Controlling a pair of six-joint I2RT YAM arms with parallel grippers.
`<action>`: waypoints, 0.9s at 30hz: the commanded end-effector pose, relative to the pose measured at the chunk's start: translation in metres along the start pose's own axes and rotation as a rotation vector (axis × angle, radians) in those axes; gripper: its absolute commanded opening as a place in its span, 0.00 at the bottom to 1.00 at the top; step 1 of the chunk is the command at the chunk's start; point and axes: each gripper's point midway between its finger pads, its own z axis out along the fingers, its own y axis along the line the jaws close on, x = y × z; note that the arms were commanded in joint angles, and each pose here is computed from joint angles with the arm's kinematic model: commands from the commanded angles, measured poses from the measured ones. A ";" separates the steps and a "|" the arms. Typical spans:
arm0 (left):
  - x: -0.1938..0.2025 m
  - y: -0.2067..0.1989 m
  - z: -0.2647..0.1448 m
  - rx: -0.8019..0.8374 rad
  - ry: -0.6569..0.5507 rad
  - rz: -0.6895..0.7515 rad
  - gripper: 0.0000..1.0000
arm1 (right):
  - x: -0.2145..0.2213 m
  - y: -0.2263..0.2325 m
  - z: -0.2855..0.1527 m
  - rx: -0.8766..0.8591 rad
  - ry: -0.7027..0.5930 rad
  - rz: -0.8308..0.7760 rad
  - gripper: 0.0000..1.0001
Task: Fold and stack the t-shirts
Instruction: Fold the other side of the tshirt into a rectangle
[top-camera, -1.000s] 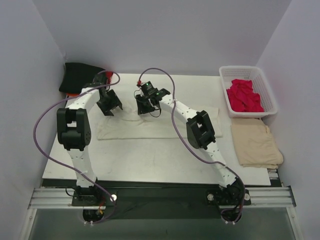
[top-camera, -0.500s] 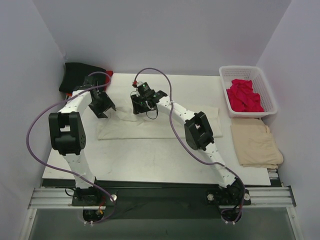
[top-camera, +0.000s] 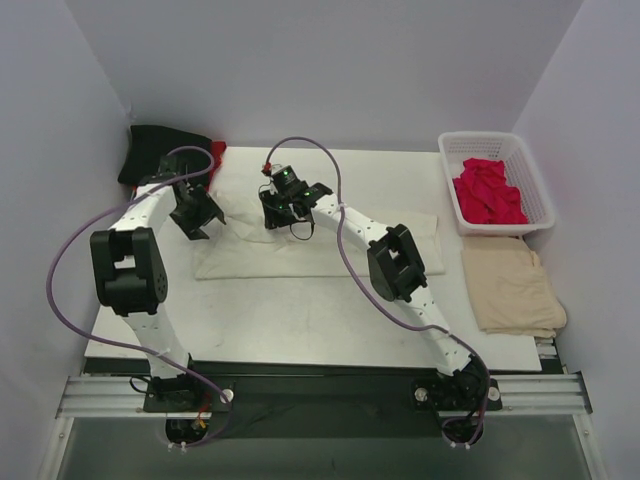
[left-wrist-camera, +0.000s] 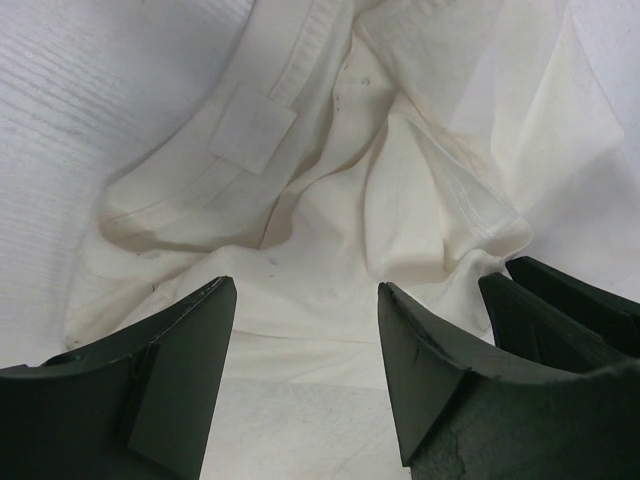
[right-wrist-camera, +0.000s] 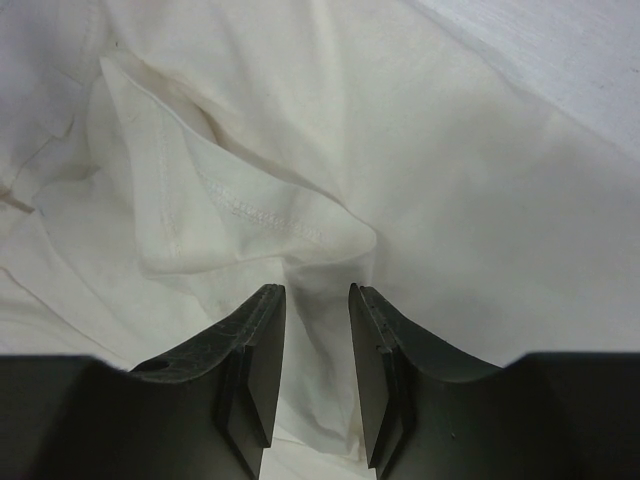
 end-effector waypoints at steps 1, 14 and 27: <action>-0.007 0.000 -0.020 0.033 -0.037 -0.015 0.70 | 0.002 0.007 0.009 -0.006 -0.004 -0.003 0.33; -0.002 0.009 -0.022 0.032 -0.033 -0.029 0.70 | 0.021 0.001 0.017 0.021 0.044 -0.009 0.29; 0.001 0.016 -0.014 0.009 -0.020 -0.041 0.69 | 0.002 -0.013 -0.005 0.125 -0.010 -0.041 0.00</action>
